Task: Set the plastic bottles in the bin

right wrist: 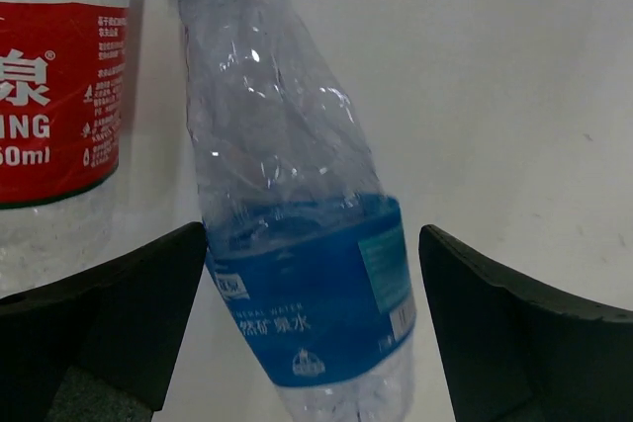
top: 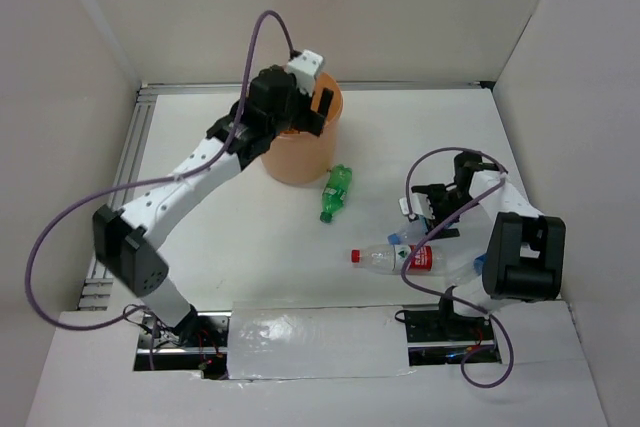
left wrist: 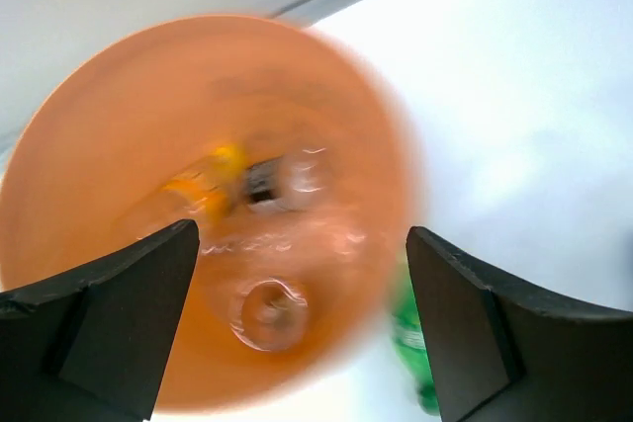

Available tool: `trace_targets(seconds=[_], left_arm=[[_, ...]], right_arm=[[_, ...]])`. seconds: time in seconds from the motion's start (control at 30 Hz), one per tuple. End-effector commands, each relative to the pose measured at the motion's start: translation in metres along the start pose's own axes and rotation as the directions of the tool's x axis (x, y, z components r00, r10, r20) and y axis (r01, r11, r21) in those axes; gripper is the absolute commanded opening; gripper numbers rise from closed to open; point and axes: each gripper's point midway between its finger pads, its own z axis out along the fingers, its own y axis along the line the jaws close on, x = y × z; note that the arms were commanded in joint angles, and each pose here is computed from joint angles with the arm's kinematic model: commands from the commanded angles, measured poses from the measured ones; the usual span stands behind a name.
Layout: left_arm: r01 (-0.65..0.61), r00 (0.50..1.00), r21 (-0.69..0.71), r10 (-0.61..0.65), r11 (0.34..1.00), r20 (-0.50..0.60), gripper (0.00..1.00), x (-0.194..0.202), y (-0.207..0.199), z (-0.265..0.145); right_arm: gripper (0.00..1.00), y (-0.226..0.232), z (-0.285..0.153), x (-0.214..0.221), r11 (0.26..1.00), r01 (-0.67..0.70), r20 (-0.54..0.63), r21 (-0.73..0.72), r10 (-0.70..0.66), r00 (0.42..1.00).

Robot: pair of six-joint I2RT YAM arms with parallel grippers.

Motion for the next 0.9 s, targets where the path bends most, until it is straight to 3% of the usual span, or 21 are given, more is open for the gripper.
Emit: trace_targets(seconds=[0.0, 0.07, 0.1, 0.17, 0.2, 0.3, 0.33, 0.37, 0.47, 0.5, 0.53, 0.57, 0.63, 0.67, 0.7, 0.77, 0.83, 0.87], left_arm=[[-0.197, 0.970, 0.229, 0.156, 0.953, 0.187, 0.99, -0.029, -0.064, -0.075], [-0.251, 0.955, 0.326, 0.177, 0.912, 0.239, 0.99, -0.012, -0.097, -0.099], [-0.270, 0.959, 0.371, 0.212, 0.889, 0.190, 0.99, 0.034, -0.106, -0.099], [-0.274, 0.948, 0.434, 0.163, 0.858, 0.275, 0.99, 0.037, -0.120, -0.128], [-0.272, 0.957, 0.484, 0.178, 0.832, 0.231, 0.99, 0.079, -0.133, -0.132], [-0.238, 0.964, 0.543, 0.128, 0.806, 0.232, 0.99, 0.109, -0.152, -0.155], [-0.243, 0.964, 0.551, 0.134, 0.799, 0.231, 0.99, 0.117, -0.156, -0.158], [-0.217, 0.972, 0.539, 0.127, 0.814, 0.199, 0.99, 0.128, -0.157, -0.158], [-0.246, 0.968, 0.570, 0.170, 0.784, 0.183, 0.99, 0.159, -0.181, -0.168], [-0.263, 0.965, 0.595, 0.197, 0.760, 0.175, 0.99, 0.172, -0.195, -0.176], [-0.272, 0.962, 0.601, 0.220, 0.752, 0.162, 0.99, 0.183, -0.204, -0.174], [-0.307, 0.951, 0.591, 0.259, 0.746, 0.168, 0.99, 0.190, -0.207, -0.173], [-0.344, 0.935, 0.598, 0.321, 0.724, 0.150, 0.99, 0.212, -0.217, -0.171], [-0.367, 0.927, 0.590, 0.335, 0.719, 0.169, 0.99, 0.212, -0.220, -0.169], [-0.370, 0.926, 0.596, 0.336, 0.712, 0.172, 0.99, 0.214, -0.224, -0.170], [-0.398, 0.913, 0.592, 0.367, 0.700, 0.180, 0.99, 0.221, -0.227, -0.163], [-0.432, 0.897, 0.591, 0.391, 0.681, 0.206, 0.99, 0.224, -0.233, -0.160], [-0.449, 0.888, 0.595, 0.406, 0.666, 0.216, 0.99, 0.225, -0.238, -0.160]], right_arm=[[0.95, -0.003, 0.016, 0.011, 0.991, 0.134, -0.049, -0.022, -0.135, 0.990], [0.96, 0.008, 0.028, 0.019, 0.990, 0.127, -0.081, -0.055, -0.131, 0.988], [0.96, -0.002, 0.032, 0.023, 0.988, 0.150, -0.112, -0.019, -0.152, 0.982], [0.96, -0.003, 0.036, 0.026, 0.992, 0.127, -0.131, 0.000, -0.126, 0.983], [0.94, -0.002, 0.040, 0.023, 0.992, 0.122, -0.124, -0.012, -0.123, 0.985], [0.72, -0.003, 0.037, 0.020, 0.996, 0.080, -0.111, -0.040, -0.084, 0.990], [0.61, -0.006, 0.032, 0.018, 0.997, 0.069, -0.101, -0.038, -0.072, 0.992], [0.39, -0.009, 0.026, 0.016, 0.998, 0.058, -0.089, -0.035, -0.061, 0.994], [0.20, -0.032, 0.000, -0.002, 1.000, 0.029, -0.010, 0.005, -0.029, 1.000], [0.07, -0.061, -0.021, -0.016, 0.995, 0.052, 0.021, 0.087, -0.054, 0.998], [0.00, -0.072, -0.032, -0.026, 0.993, 0.039, 0.052, 0.113, -0.046, 0.998], [0.00, -0.088, -0.045, -0.035, 0.986, -0.011, 0.084, 0.164, -0.003, 0.996], [0.00, -0.144, -0.081, -0.078, 0.958, -0.007, 0.187, 0.288, -0.049, 0.981], [0.00, -0.157, -0.092, -0.095, 0.952, -0.087, 0.252, 0.295, 0.010, 0.968], [0.00, -0.187, -0.123, -0.136, 0.930, -0.055, 0.329, 0.363, -0.073, 0.942], [0.00, -0.216, -0.139, -0.174, 0.919, -0.142, 0.450, 0.369, -0.042, 0.892], [0.00, -0.252, -0.170, -0.239, 0.886, -0.099, 0.543, 0.453, -0.186, 0.819], [0.00, -0.256, -0.176, -0.260, 0.894, -0.169, 0.614, 0.415, -0.138, 0.777]])
